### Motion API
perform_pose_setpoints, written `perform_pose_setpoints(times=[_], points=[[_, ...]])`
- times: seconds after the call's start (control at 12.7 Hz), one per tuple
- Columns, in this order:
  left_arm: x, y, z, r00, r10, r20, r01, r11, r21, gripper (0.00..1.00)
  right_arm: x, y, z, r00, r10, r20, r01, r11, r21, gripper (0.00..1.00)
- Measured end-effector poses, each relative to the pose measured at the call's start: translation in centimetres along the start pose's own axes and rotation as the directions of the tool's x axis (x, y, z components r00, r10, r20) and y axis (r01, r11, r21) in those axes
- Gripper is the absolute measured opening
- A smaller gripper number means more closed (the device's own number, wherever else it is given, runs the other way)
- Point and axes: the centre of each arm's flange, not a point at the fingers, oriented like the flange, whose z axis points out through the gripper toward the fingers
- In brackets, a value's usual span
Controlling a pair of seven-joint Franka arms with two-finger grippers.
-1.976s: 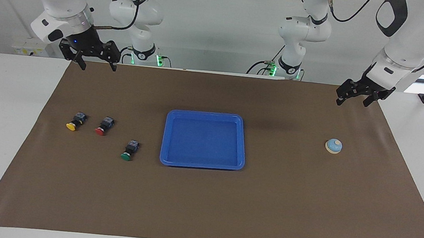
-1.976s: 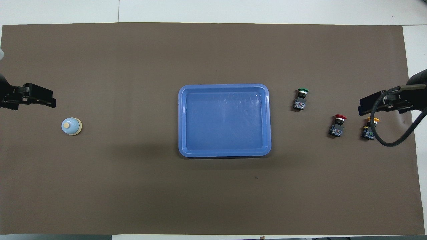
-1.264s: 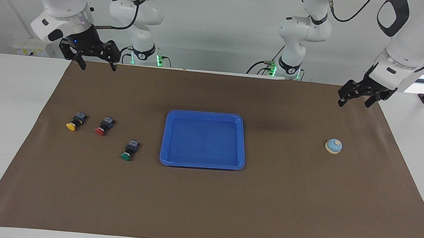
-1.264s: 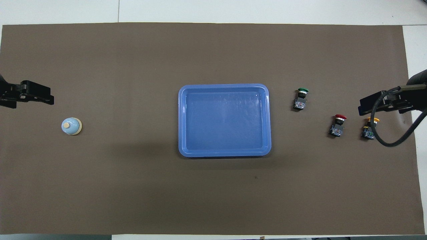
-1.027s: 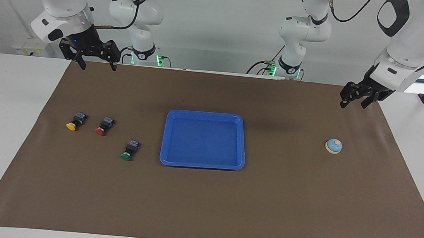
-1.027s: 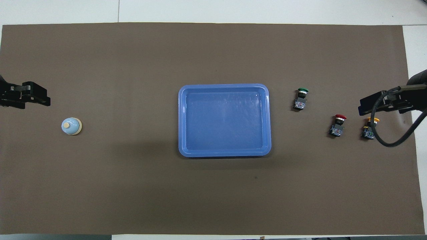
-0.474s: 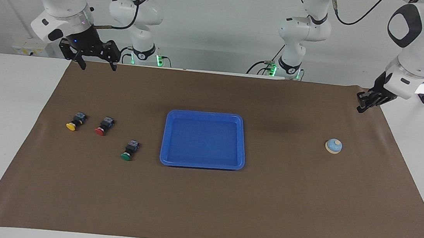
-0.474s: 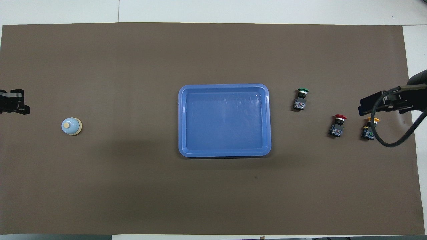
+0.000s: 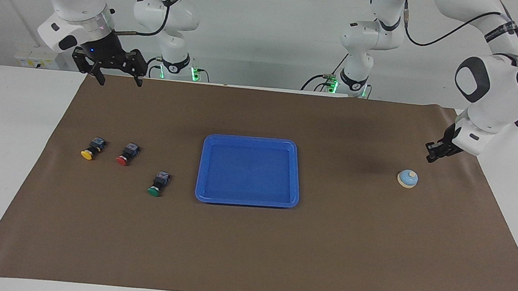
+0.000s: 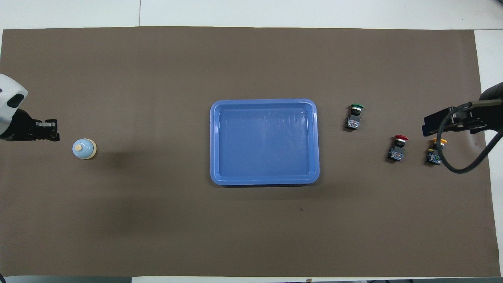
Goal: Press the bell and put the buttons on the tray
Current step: 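Lower the left gripper onto the round bell and press it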
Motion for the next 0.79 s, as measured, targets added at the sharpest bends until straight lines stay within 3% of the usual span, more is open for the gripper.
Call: perform_pose_setpoints(times=[0.24,0.79], points=[[-1.0,-1.7,4.7,1.0,0.001,-0.012,-0.001,1.0,0.001,0.01,0.0,0.0,0.0,1.0,0.0,0.0,0.0,1.0,0.0,1.0],[-2.3,-1.0,8.1,1.0,0.017,-0.015,-0.017,1.0,0.002,0.01,0.0,0.0,0.0,1.0,0.0,0.0,0.0,1.0,0.0,1.0]])
